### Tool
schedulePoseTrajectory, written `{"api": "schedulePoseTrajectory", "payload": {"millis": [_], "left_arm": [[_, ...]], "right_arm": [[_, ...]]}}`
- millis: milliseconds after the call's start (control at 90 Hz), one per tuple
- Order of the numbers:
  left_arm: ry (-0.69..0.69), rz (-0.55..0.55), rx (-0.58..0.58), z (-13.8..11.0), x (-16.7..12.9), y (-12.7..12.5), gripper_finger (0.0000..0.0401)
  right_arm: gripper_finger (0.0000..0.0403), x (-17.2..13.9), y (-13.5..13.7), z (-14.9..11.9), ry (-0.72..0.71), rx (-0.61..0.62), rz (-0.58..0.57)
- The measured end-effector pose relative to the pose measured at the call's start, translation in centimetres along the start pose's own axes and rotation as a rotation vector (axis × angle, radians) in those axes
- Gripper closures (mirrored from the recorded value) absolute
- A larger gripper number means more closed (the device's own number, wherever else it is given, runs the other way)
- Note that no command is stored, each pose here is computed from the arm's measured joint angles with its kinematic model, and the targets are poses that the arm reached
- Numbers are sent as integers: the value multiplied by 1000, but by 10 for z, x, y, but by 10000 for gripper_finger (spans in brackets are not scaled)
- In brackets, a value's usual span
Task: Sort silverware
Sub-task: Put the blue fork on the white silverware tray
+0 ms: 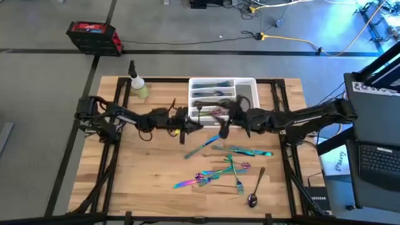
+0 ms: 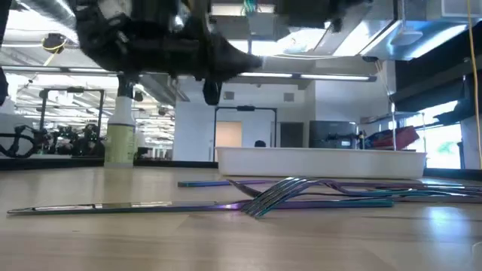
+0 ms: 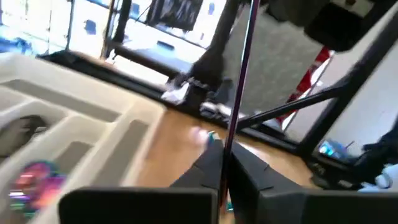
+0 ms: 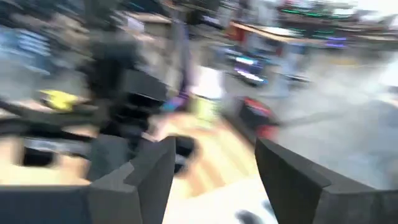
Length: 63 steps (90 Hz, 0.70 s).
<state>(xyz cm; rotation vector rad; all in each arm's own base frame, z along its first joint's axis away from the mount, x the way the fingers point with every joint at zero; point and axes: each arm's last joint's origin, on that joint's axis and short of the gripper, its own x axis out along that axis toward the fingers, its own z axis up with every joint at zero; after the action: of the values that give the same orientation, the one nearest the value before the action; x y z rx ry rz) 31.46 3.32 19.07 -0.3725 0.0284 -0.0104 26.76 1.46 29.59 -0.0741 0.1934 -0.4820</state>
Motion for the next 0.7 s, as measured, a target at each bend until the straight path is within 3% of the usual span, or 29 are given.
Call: {"api": "schedulePoseTrajectory", "payload": {"millis": [100,356,478,700], "left_arm": [[92,37,39,18,9,26,401],[398,227,286,103,16,95,401],[463,273,294,136,6,133,401],[566,243,273,163,2,189,401]], "right_arm": [[196,-6,-15,-2,68,-88,-151],[196,8,-63,-26,335,-287,-270],[196,13,-95,-36,450,-276,-341],[196,18,-130,-44,514,-179,-252]]}}
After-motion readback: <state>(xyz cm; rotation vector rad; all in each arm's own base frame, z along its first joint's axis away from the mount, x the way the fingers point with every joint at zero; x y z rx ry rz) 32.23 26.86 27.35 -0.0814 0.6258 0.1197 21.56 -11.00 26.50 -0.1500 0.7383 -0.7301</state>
